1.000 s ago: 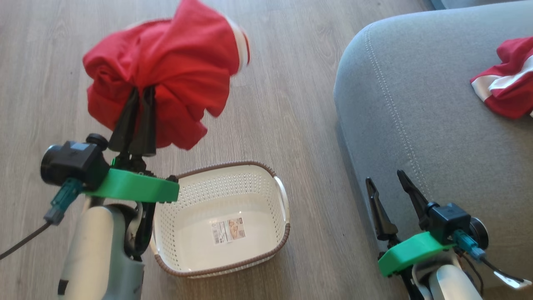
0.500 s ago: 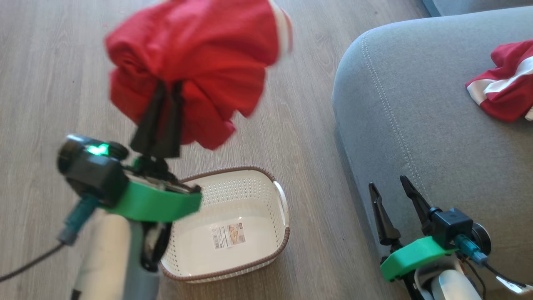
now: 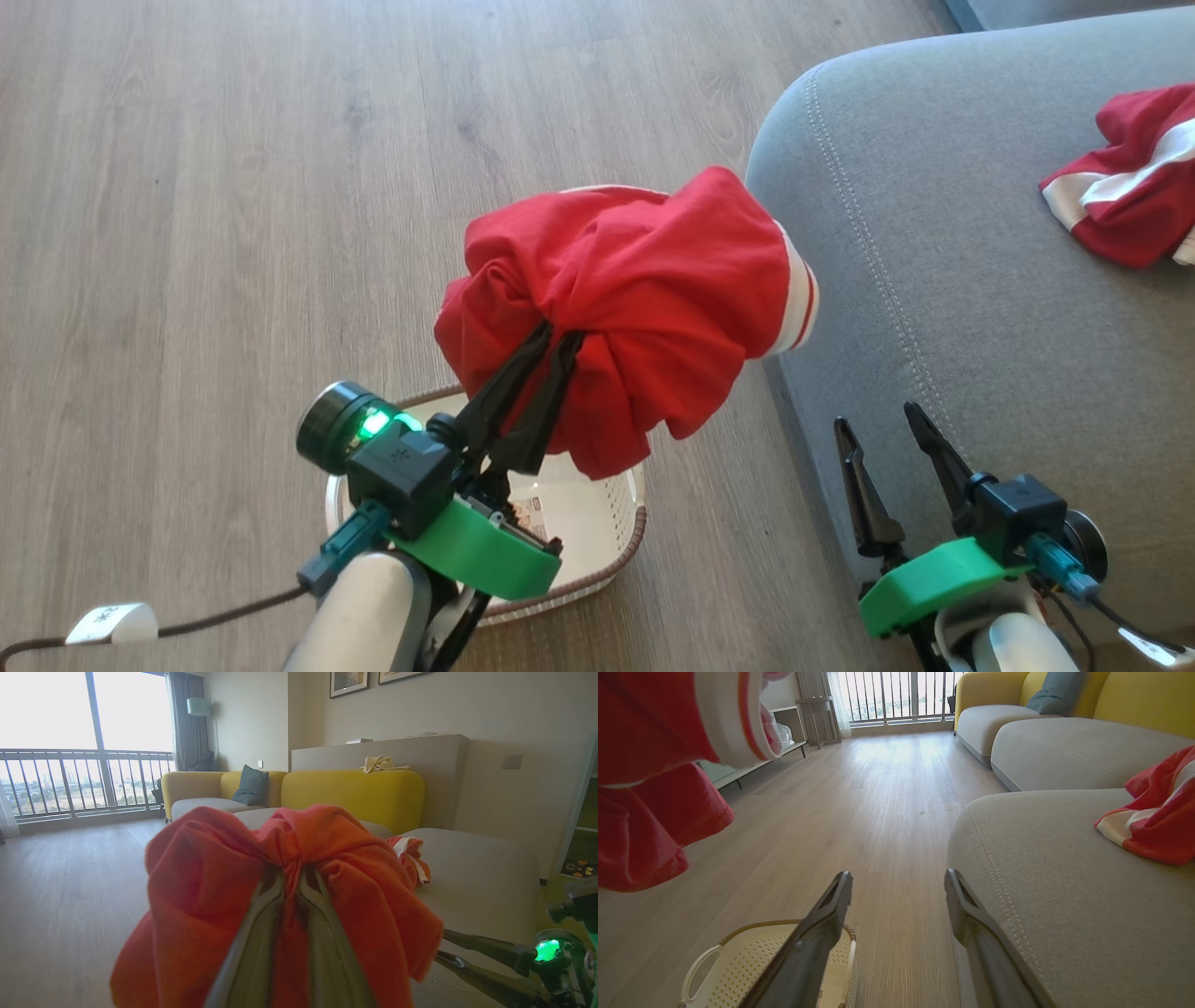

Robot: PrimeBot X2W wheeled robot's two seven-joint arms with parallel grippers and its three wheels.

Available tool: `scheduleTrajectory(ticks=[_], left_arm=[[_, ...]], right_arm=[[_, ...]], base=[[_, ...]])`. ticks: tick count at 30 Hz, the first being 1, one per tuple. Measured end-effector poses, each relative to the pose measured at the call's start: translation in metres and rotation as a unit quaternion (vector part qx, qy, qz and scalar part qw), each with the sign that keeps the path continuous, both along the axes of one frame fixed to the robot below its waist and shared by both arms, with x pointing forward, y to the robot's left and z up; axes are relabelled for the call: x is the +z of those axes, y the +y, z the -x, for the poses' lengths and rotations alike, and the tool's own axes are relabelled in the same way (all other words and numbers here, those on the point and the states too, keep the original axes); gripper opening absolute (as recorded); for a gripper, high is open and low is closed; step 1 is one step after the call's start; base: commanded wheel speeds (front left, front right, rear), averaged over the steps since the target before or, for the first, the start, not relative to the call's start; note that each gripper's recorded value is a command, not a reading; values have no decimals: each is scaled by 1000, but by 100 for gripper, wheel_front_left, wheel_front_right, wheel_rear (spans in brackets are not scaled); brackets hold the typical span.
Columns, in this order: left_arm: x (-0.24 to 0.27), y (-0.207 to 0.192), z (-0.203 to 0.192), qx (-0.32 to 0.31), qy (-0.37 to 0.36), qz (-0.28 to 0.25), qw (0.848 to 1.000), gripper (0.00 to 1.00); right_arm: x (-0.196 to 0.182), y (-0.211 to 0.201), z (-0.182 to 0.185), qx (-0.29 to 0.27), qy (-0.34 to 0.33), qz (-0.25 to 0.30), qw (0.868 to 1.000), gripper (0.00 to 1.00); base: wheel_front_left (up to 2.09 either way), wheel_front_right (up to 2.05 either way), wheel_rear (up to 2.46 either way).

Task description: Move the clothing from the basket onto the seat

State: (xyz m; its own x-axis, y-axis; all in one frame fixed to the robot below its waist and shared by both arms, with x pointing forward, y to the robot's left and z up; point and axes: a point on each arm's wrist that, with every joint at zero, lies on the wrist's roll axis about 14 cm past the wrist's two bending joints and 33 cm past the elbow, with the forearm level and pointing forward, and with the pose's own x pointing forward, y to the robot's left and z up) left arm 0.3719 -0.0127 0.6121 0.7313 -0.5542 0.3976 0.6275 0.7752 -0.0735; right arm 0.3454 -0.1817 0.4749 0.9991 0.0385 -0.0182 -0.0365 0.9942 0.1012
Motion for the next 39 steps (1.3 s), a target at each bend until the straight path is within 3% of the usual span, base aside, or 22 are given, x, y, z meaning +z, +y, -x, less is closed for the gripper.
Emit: scheduleTrajectory(ticks=[13, 21, 28, 33, 39], left_arm=[[0, 1, 0, 1, -1, 0, 1000, 0], [-5, 2, -4, 4, 7, -3, 1000, 0], [-10, 9, -10, 15, 14, -2, 1000, 0], [-10, 8, -11, 15, 15, -3, 1000, 0], [-10, 8, -11, 15, 15, -3, 1000, 0]], right_arm=[[3, -1, 0, -1, -5, 0, 1000, 100], [27, 12, -4, 19, -43, 11, 999, 100], [51, 42, -3, 88, -82, 37, 992, 100], [60, 70, 9, 158, -98, 62, 981, 100], [70, 86, 19, 201, -119, 94, 968, 100]], base=[[0, 0, 0], [0, 0, 0], [0, 0, 0], [0, 0, 0], [0, 0, 0]])
